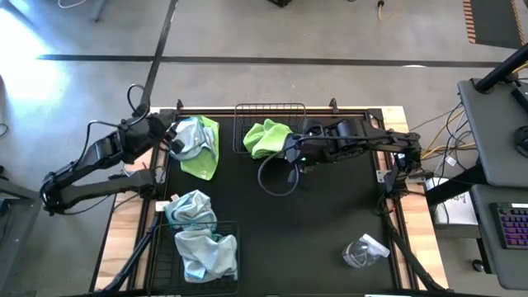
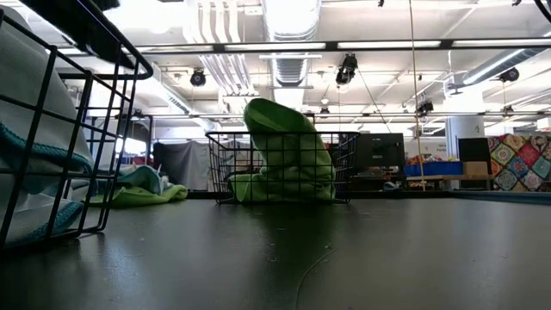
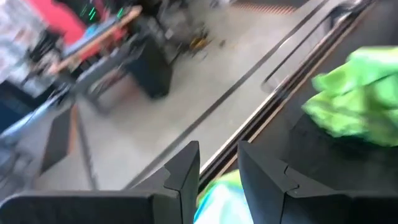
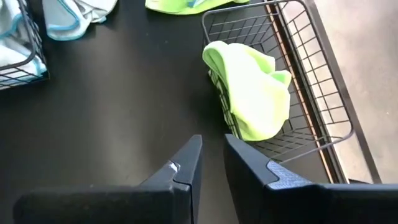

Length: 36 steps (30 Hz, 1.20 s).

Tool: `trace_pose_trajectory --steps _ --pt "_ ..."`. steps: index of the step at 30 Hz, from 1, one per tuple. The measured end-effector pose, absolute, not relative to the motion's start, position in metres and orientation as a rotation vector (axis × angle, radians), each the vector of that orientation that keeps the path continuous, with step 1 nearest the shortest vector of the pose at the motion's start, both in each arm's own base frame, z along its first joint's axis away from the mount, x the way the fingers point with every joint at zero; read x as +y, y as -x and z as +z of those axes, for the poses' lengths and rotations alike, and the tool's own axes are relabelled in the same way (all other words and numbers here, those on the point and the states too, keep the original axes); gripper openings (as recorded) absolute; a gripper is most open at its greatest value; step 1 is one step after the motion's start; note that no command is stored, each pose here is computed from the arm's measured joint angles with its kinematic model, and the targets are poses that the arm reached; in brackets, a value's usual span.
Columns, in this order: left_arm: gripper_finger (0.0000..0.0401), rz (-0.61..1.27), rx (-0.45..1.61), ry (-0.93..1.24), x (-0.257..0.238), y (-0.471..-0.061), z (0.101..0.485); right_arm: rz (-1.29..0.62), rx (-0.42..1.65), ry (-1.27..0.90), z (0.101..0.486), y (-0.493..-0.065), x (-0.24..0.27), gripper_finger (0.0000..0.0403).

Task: Sort microfiber towel by color & place in baskets
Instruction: Put the blue microfiber towel into the bottom black wire basket

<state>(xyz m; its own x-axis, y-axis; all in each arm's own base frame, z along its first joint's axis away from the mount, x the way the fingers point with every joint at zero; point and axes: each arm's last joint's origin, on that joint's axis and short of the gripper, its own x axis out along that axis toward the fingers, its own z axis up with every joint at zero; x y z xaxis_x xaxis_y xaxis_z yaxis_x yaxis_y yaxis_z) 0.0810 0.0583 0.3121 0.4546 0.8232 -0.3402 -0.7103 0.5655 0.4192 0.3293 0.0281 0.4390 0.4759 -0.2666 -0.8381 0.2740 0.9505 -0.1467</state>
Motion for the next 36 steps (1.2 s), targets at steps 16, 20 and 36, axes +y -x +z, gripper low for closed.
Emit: trace_pose_trajectory --steps 16,20,36 --pt "0.0095 0.778 0.662 0.258 0.11 -0.083 0.29 -0.353 0.966 -0.036 0.455 -0.311 0.026 0.0059" --pt "0.0095 0.768 0.774 0.318 0.119 -0.087 0.282 -0.353 0.966 -0.036 0.455 -0.311 0.026 0.0059" --pt "0.0095 0.7 1.054 0.423 0.137 -0.1 0.249 -0.35 0.967 -0.03 0.455 -0.311 0.026 0.0059"
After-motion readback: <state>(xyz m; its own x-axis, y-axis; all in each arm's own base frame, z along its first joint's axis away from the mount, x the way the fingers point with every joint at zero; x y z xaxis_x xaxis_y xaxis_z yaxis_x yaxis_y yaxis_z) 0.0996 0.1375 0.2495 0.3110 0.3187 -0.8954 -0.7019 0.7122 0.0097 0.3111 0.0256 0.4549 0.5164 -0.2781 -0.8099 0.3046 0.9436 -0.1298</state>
